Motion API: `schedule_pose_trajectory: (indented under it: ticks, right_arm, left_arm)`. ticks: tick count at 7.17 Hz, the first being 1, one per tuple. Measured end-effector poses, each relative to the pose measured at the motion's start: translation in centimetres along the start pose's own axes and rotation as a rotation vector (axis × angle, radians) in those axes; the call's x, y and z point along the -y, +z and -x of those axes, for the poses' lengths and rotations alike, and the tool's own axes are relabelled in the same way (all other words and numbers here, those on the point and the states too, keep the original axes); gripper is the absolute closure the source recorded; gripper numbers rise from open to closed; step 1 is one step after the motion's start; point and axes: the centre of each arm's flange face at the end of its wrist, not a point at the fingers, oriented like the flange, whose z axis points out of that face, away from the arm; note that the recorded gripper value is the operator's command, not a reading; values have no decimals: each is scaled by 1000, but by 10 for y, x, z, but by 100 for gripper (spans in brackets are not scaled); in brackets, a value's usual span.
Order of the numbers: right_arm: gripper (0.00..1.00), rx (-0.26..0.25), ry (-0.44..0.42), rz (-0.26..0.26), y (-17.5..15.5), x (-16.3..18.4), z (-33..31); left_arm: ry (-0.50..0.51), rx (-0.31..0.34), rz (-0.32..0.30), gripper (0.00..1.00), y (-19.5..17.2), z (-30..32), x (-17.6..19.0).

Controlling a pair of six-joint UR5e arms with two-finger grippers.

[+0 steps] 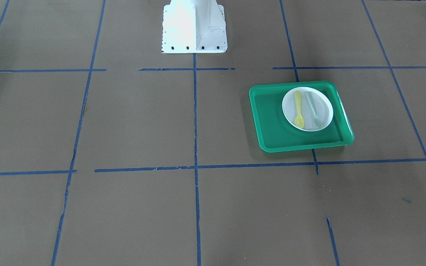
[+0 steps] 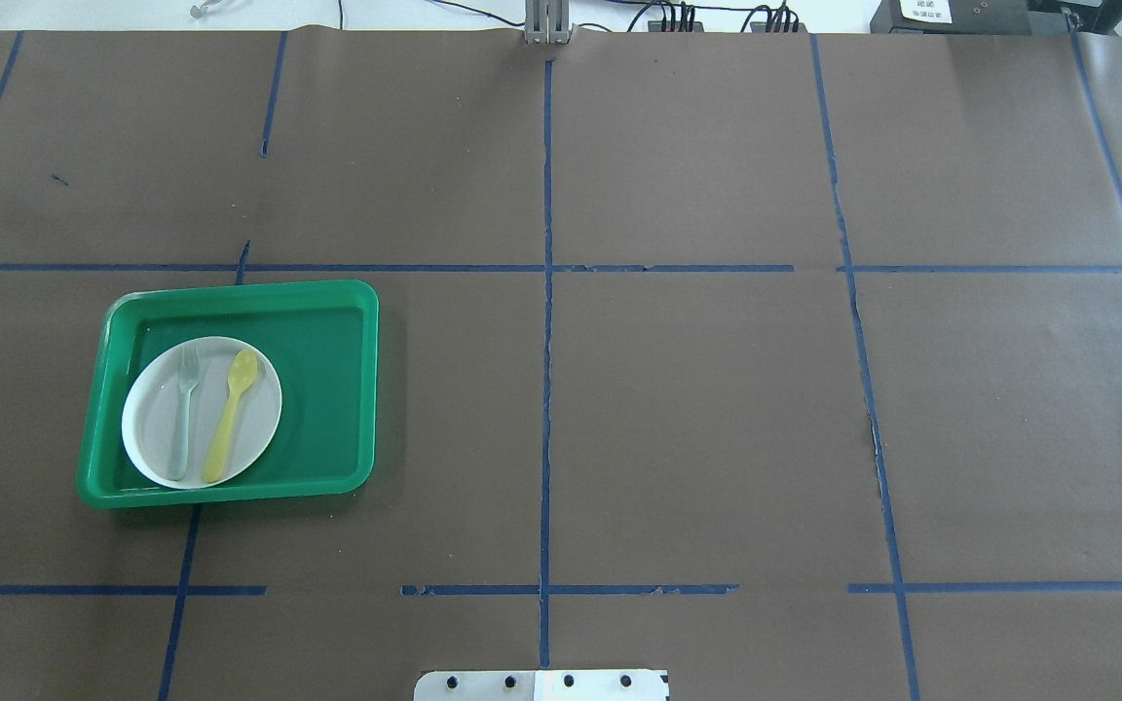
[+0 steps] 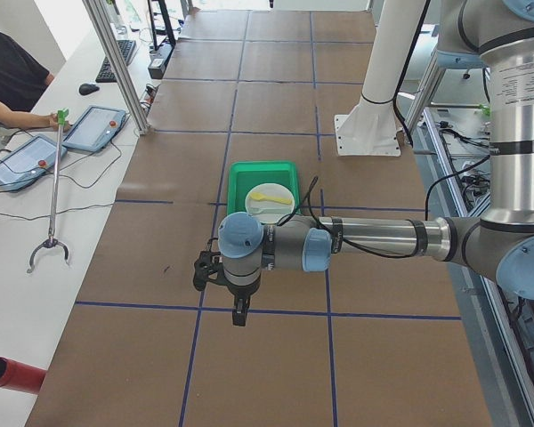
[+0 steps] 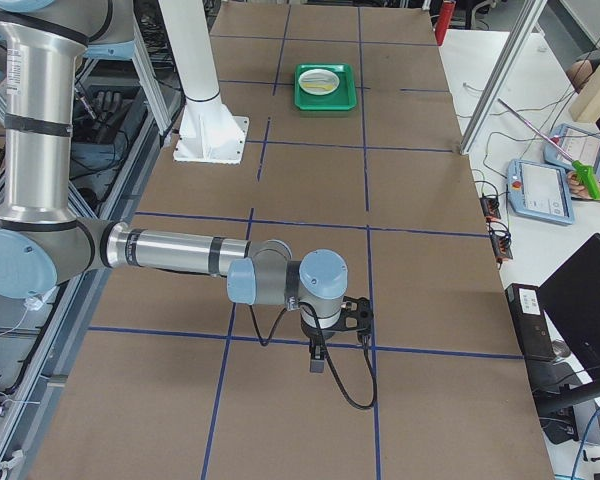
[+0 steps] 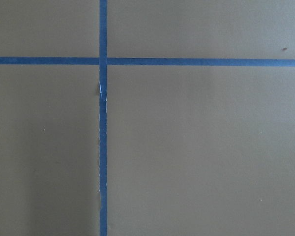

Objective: Place spoon
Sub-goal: 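Move the left gripper over the yellow spoon on the white plate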

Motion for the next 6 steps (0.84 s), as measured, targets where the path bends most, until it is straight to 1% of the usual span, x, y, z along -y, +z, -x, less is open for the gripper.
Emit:
schedule_pose_trajectory:
  ticks: [2,4,5,6]
  right_arm:
    - [0,0,0,0,0,0,0]
    - [0,0,0,0,0,0,0]
    - [0,0,0,0,0,0,0]
    - [0,0,0,0,0,0,0]
  left_arm:
    - [6,0,-2,0,1,2,2]
    - [28,1,-23,0,-5,-4,10]
    - [36,2,-40,0,-12,-11,20]
    - [36,4,-63,0,-22,-30,38]
